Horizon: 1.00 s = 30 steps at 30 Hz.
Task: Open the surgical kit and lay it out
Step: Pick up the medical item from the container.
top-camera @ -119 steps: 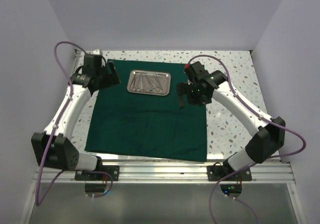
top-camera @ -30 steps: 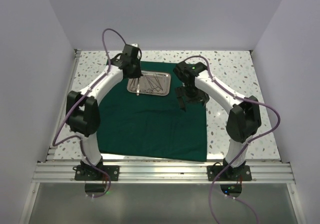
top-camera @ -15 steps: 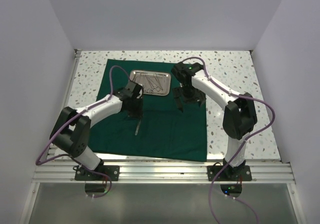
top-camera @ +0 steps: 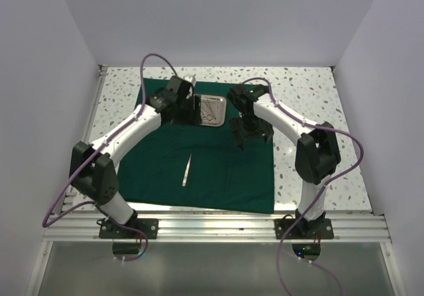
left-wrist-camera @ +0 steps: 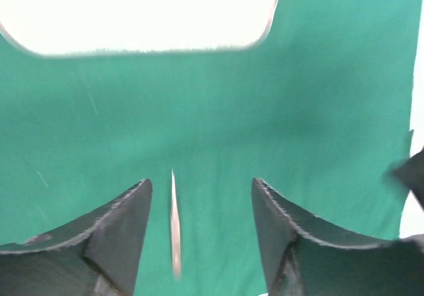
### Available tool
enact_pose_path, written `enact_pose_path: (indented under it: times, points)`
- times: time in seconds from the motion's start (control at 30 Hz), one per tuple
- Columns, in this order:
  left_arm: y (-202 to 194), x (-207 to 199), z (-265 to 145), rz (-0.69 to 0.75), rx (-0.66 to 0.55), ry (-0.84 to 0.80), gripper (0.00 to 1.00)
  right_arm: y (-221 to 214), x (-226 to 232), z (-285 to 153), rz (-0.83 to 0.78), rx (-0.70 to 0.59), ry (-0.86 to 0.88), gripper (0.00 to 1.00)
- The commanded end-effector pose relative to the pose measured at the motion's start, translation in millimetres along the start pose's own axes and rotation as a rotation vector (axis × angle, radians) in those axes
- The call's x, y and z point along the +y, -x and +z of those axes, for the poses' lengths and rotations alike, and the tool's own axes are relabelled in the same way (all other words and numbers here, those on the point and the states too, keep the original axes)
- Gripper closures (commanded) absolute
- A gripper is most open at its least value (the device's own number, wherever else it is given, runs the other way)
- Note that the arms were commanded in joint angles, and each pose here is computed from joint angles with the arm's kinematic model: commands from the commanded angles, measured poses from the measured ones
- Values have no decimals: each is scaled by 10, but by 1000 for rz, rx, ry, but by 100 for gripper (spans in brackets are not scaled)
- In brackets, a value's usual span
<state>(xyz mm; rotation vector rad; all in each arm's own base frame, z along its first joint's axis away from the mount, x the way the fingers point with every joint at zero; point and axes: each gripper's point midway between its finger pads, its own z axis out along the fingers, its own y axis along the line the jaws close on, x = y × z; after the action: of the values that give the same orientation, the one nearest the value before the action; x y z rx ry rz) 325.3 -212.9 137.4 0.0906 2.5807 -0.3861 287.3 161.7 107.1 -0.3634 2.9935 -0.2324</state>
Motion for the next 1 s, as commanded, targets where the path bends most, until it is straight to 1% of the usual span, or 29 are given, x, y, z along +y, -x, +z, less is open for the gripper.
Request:
enact_pose_path:
  times: [0.0, 0.03, 0.07, 0.1, 0.13, 0.17, 0.2, 0.23, 0.27, 0.3, 0.33, 0.37, 0.43, 0.5, 0.6, 0.77, 0.97]
  points:
    - [764, 171, 21, 31, -143, 88, 38, 28, -26, -152, 3, -23, 10, 8]
    - [844, 314, 217, 13, -125, 118, 41, 27, -23, -170, 7, -26, 14, 8]
    - [1102, 297, 201, 7, -167, 108, 42, 26, -32, -202, 11, -32, 18, 8]
    - [1143, 441, 409, -9, -133, 131, 44, 8, -36, -218, 17, -29, 19, 8]
    - [1217, 467, 475, -10, -130, 131, 46, -3, -37, -226, 18, -28, 17, 8]
    - [1458, 429, 443, -8, -175, 122, 46, -10, -41, -255, 22, -33, 20, 8]
    - [1469, 507, 645, 2, -147, 140, 47, -28, -58, -262, 28, -30, 16, 8]
    - [1515, 550, 712, 11, -146, 159, 48, -31, -62, -268, 31, -32, 15, 8]
    - [1702, 517, 686, 27, -182, 158, 49, -46, -61, -281, 37, -32, 15, 8]
    - [1664, 599, 898, 30, -149, 181, 50, -57, -63, -280, 41, -28, 17, 8]
    - [1689, 644, 953, 36, -146, 202, 51, -67, -67, -278, 45, -26, 15, 8]
    - [1812, 631, 951, 41, -172, 204, 51, -77, -68, -276, 55, -23, 12, 8]
    - [1797, 734, 1133, 50, -153, 233, 54, -100, -68, -283, 64, -21, 15, 8]
    - [1804, 826, 1240, 47, -149, 249, 55, -123, -78, -283, 72, -15, 9, 8]
    - [1815, 933, 1321, 38, -151, 261, 57, -152, -95, -260, 74, -3, -6, 8]
    - [1851, 1059, 1344, 44, -160, 278, 58, -180, -90, -197, 81, 22, -14, 8]
    - [1794, 1243, 1458, 12, -133, 280, 59, -146, -59, -133, 78, 44, -20, 8]
